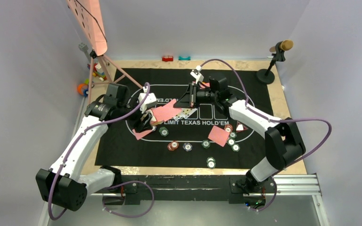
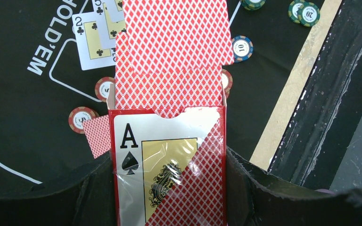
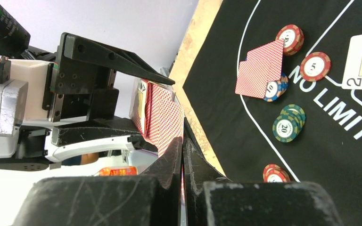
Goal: Distribute texas hold em gaming equipment
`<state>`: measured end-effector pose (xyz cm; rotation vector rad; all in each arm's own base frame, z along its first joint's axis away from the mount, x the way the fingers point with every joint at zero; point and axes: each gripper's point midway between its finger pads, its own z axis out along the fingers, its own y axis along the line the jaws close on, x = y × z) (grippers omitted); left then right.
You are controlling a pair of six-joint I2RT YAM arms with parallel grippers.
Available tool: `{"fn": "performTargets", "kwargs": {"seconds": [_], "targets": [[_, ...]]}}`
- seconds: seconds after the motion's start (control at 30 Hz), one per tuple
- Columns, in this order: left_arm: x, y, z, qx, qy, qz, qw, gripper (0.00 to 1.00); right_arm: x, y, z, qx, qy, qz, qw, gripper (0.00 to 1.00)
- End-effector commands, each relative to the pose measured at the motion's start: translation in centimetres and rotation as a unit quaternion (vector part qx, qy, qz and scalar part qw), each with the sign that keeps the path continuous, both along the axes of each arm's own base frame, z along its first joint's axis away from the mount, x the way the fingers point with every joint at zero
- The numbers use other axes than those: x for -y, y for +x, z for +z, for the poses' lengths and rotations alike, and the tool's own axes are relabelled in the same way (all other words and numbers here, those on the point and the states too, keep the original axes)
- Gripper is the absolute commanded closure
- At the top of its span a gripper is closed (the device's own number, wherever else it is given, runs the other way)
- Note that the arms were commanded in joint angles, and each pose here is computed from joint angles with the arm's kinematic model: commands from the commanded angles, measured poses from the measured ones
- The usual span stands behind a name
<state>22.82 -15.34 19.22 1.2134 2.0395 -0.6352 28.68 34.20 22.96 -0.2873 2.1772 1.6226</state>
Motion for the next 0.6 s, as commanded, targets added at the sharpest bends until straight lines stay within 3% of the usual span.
{"fn": "performTargets", "kwargs": {"seconds": [0.0,0.27,0.57], "targets": [[0.5,0.4,1.4,0.031,-0.022,-0.009,0.999,1.00,1.0,-0.2,1.9,0.014,0.023,0.004,1.000,1.00],[0.5,0.5,1.1,0.027,-0.018,-0.009,0.999,1.00,4.7,1.2,1.4,-0.007,0.026,-0.042,0.999,1.00],[0.6,0.5,1.3,0.022,-0.020,-0.012,0.999,1.00,8.6,3.8,-6.4,-0.057,-0.048,-0.127,0.989,1.00]]}}
